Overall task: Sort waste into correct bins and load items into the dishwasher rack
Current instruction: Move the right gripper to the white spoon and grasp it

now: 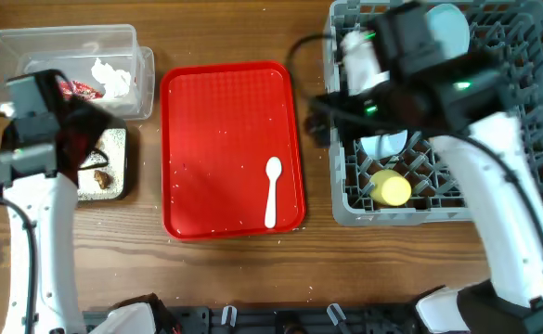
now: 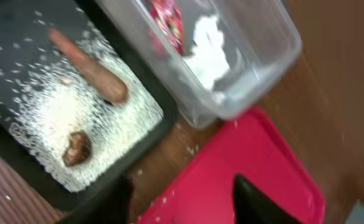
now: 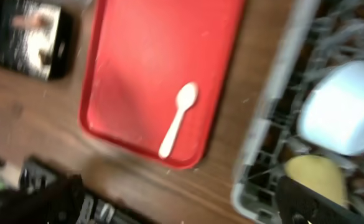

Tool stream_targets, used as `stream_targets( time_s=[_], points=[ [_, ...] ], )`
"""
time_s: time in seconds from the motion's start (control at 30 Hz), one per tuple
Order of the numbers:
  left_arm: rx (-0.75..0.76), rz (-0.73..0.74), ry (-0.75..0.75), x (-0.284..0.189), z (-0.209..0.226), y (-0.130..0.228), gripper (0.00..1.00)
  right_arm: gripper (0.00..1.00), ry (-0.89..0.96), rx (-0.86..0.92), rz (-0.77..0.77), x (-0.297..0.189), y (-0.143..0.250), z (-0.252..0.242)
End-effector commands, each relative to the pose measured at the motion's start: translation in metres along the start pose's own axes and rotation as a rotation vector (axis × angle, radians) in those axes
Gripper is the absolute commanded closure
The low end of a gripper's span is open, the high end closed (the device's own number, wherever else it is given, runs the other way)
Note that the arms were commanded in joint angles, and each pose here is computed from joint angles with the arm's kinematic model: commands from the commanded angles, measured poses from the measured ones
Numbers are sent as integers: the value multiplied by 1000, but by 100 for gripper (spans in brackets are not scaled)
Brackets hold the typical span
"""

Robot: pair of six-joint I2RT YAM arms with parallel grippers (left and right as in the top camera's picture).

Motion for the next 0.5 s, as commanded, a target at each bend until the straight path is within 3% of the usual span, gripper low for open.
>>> stream_targets(
  time_s=[0.0, 0.07, 0.17, 0.27, 0.47],
  points=[
    [90, 64, 52, 1, -27, 24, 20, 0, 4, -27, 143, 53, 17, 26],
    [130, 88, 88, -1, -41, 36, 0, 1, 26, -43, 218, 90, 31, 28],
    [178, 122, 137, -5, -57, 52, 0, 1, 32, -55, 231, 140, 39, 17],
    [195, 130, 147, -6, -62, 57, 0, 8, 18, -60, 194, 210, 52, -4],
    [195, 127, 134, -6, -60, 56, 0, 21, 174, -105, 118, 269, 45, -38]
  ],
)
Point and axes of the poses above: each gripper's point midway between its finger pads, its own x axis out along the fingers, its own z axis along the line the jaws close on, y = z × x, the point moved 4 cm from there along -x, back along the fingers, and after that the axes turned 7 degrees about x, right-handed, at the moved point
